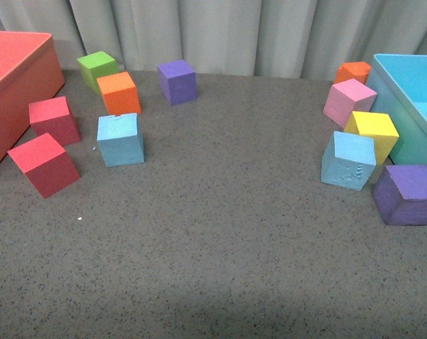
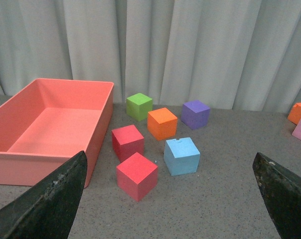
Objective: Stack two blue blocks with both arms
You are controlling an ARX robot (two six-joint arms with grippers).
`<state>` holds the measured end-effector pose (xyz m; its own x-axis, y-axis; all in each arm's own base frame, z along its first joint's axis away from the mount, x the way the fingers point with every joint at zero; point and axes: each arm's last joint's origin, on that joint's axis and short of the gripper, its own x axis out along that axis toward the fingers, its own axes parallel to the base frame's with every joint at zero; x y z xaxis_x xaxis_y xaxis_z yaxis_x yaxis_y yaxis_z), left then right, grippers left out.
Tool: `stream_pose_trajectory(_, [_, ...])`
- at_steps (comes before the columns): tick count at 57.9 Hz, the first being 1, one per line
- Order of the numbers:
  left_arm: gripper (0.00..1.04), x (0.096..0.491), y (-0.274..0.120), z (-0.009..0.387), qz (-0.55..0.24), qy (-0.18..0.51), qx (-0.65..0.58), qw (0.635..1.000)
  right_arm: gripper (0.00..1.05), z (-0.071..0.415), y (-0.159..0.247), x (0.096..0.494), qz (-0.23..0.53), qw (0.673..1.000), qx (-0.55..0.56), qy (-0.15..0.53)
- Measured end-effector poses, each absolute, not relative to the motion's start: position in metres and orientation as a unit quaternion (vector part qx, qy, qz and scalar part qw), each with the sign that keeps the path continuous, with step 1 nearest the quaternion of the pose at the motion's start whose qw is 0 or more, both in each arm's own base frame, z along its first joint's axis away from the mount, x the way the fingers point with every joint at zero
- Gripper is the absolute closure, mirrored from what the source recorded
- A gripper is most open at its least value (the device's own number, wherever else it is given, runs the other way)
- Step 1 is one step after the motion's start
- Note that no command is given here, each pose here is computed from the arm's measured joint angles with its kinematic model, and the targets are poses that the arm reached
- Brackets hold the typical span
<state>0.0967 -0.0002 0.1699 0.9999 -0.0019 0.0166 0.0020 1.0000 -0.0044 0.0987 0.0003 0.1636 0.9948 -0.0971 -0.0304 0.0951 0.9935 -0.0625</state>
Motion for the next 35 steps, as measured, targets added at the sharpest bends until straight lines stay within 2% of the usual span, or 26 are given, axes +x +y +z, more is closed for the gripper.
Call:
stream_pose_trajectory(2, [0.07, 0.097, 0.000, 0.170, -0.001, -0.008, -0.002, 1.000, 0.10, 0.164, 0.002, 0.101, -0.092, 0.993, -0.062, 0.035])
stream_pose_trajectory(6, [0.07, 0.097, 0.000, 0.170, 0.000, -0.008, -0.002, 1.000, 0.10, 0.167, 0.004, 0.108, -0.120, 0.987, -0.086, 0.060])
stream_pose_trajectory(14, [0.07, 0.097, 0.000, 0.170, 0.000, -0.008, -0.002, 1.000, 0.10, 0.181, 0.015, 0.140, -0.085, 0.990, -0.073, 0.083])
stream_pose_trajectory(20, [0.07, 0.097, 0.000, 0.170, 0.000, -0.008, -0.002, 1.000, 0.10, 0.192, 0.027, 0.180, -0.050, 0.991, -0.040, 0.114])
stream_pose_trajectory(31, [0.07, 0.097, 0.000, 0.170, 0.000, -0.008, -0.002, 1.000, 0.10, 0.183, 0.051, 0.258, -0.015, 0.971, 0.019, 0.236])
stream_pose_trajectory(35, [0.07, 0.097, 0.000, 0.170, 0.000, -0.008, -0.002, 1.000, 0.10, 0.176, 0.060, 0.291, -0.024, 0.956, 0.028, 0.291])
